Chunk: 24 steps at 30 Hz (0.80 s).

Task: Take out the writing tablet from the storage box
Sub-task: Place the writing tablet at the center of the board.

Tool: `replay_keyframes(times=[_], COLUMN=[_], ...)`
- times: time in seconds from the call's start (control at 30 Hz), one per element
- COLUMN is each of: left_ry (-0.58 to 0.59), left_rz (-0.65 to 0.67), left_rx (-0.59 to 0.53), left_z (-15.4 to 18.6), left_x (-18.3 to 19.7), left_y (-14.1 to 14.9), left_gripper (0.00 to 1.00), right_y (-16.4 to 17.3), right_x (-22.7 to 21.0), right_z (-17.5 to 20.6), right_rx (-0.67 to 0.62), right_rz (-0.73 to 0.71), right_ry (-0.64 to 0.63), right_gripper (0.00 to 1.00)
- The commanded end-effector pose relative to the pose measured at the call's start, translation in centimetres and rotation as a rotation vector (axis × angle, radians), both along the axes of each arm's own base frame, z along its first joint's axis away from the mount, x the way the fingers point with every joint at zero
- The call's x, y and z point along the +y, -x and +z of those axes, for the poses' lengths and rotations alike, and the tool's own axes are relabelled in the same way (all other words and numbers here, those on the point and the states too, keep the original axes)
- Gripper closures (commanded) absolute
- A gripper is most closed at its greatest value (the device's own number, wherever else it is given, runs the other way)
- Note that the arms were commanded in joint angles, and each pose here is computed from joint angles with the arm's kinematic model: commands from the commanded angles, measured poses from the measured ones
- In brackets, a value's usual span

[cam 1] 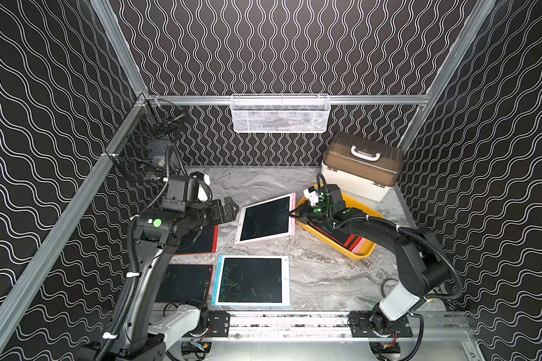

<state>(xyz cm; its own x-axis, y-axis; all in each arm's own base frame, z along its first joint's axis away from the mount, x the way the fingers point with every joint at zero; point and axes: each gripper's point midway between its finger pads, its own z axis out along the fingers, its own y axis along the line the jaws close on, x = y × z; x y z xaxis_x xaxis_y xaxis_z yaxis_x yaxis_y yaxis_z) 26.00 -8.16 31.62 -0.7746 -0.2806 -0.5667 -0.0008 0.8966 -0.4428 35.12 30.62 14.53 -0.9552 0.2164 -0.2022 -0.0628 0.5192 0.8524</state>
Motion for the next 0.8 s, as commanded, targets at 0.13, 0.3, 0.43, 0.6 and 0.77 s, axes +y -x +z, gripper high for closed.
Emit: replay_keyframes(times=[0.13, 0.3, 0.43, 0.6, 0.77], left_ry=[-0.039, -0.061, -0.063, -0.056, -0.059], left_rz=[-0.044, -0.057, -0.058, -0.063, -0.062], left_rx=[-0.010, -0.016, -0.013, -0.008, -0.003], left_z=[-0.1, 0.0, -0.2, -0.4, -0.6], left_x=[-0.7, -0.8, -0.8, -1.0, -0.9], left_y=[0.4, 0.6, 0.8, 0.7, 0.8], left_gripper=[0.01, 0.01, 0.01, 0.01, 0.01], right_y=[0.4, 0.2, 0.3, 0.3, 0.5], right_x=[1.8, 2.9, 2.9, 2.5, 2.3], right_z=[-2.4, -4.5, -6.1, -7.2, -7.9], right_rx=[0.015, 0.053, 0.072, 0.079, 0.089], right_rz=[-0.036, -0.044, -0.043, -0.043, -0.034], right_ry=[-0.001, -0.006, 0.041, 0.082, 0.114], right_gripper=[0.97, 0.96, 0.96, 0.95, 0.90])
